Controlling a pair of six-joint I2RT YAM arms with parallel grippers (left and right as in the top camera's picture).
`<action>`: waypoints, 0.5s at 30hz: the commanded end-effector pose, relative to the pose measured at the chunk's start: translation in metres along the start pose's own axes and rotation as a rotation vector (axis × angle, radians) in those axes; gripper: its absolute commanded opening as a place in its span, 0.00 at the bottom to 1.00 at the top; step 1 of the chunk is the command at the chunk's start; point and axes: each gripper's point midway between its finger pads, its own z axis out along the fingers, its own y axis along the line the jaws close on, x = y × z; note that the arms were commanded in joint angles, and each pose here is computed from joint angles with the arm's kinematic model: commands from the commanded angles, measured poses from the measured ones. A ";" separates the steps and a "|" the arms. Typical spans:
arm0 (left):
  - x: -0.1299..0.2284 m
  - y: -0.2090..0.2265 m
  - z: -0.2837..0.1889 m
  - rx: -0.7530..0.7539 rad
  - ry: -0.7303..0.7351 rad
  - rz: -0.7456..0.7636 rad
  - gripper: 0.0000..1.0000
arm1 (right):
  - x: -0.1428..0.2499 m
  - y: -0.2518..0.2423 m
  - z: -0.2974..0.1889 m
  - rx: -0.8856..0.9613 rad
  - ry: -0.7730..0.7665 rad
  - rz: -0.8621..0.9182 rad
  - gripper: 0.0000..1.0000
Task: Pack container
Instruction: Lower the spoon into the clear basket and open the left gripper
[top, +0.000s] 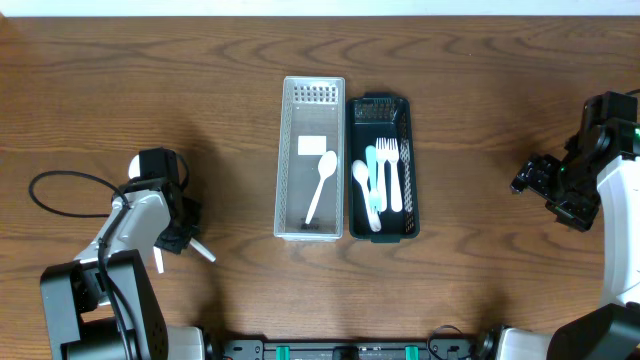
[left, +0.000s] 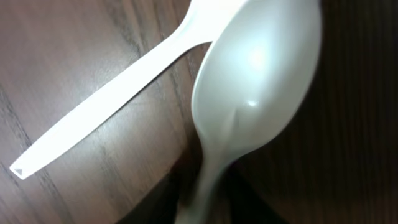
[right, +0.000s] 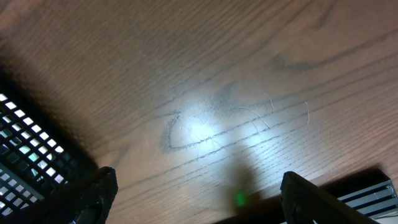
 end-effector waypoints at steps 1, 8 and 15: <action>0.004 0.013 0.010 -0.060 0.014 0.009 0.19 | 0.001 -0.001 -0.004 -0.009 -0.015 -0.011 0.87; -0.001 0.006 0.006 -0.042 0.004 0.059 0.06 | 0.001 -0.001 -0.004 -0.009 -0.015 -0.011 0.87; -0.011 -0.025 -0.024 0.045 -0.054 0.280 0.06 | 0.001 -0.001 -0.004 -0.009 -0.015 -0.011 0.87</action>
